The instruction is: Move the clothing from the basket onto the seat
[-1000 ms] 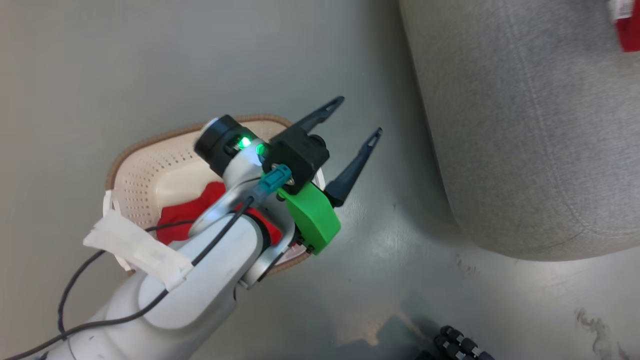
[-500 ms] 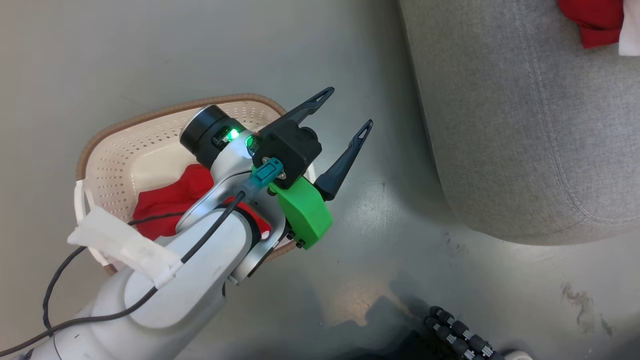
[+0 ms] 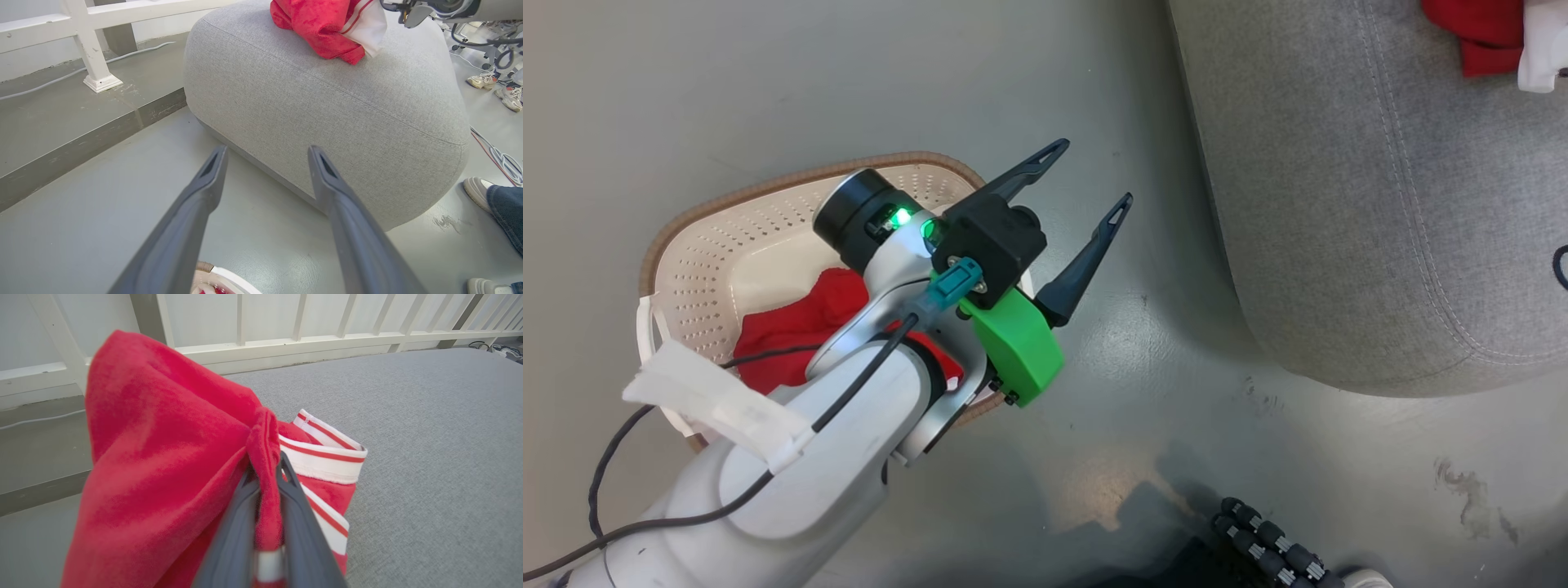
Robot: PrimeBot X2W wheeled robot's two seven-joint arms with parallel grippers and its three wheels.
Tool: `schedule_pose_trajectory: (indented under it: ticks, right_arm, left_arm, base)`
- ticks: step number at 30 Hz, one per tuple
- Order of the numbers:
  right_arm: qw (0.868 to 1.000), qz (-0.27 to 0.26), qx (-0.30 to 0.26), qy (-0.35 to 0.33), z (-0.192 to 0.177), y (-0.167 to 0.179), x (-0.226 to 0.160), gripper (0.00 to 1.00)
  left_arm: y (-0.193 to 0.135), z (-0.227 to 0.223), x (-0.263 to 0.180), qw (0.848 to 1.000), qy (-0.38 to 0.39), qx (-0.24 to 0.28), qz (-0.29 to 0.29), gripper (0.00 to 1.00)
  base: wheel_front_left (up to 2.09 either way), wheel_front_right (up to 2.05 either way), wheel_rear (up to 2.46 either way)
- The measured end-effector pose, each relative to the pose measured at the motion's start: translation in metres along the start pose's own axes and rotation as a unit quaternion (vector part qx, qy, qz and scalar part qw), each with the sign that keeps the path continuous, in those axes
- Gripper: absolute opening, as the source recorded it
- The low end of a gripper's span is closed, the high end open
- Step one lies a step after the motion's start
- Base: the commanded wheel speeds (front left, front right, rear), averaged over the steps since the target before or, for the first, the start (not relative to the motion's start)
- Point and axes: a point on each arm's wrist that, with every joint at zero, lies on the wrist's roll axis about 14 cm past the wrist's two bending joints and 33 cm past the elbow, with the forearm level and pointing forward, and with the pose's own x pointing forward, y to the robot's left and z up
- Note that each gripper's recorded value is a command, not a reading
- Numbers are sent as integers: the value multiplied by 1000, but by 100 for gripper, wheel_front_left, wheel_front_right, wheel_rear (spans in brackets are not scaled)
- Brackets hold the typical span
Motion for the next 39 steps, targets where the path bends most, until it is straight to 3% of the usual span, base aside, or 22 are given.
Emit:
schedule_pose_trajectory:
  ticks: [1,2,3,4,15,24,39]
  right_arm:
    - [1000,0,1,1,-1,0,0,32]
    - [1000,0,2,3,-2,1,-1,45]
    - [1000,-1,3,4,-3,1,-1,68]
    - [1000,-1,4,4,-4,1,-2,100]
    - [1000,-24,7,17,-12,-22,-16,100]
    - [1000,11,13,7,-8,-9,-31,100]
    - [1000,-1,-1,-17,1,-44,-71,100]
  left_arm:
    - [1,0,0,1000,0,0,1,100]
    - [1,0,0,1000,0,1,1,100]
    - [1,0,0,1000,0,1,1,100]
    - [3,0,-1,1000,1,3,2,100]
    - [3,3,5,1000,-3,7,-1,100]
    - [-2,8,13,1000,-10,12,-14,100]
    - [-28,22,24,999,-28,9,-44,100]
  base:
    - [0,0,0]
    - [0,0,0]
    - [0,0,0]
    - [0,0,0]
    - [0,0,0]
    - [0,0,0]
    - [0,0,0]
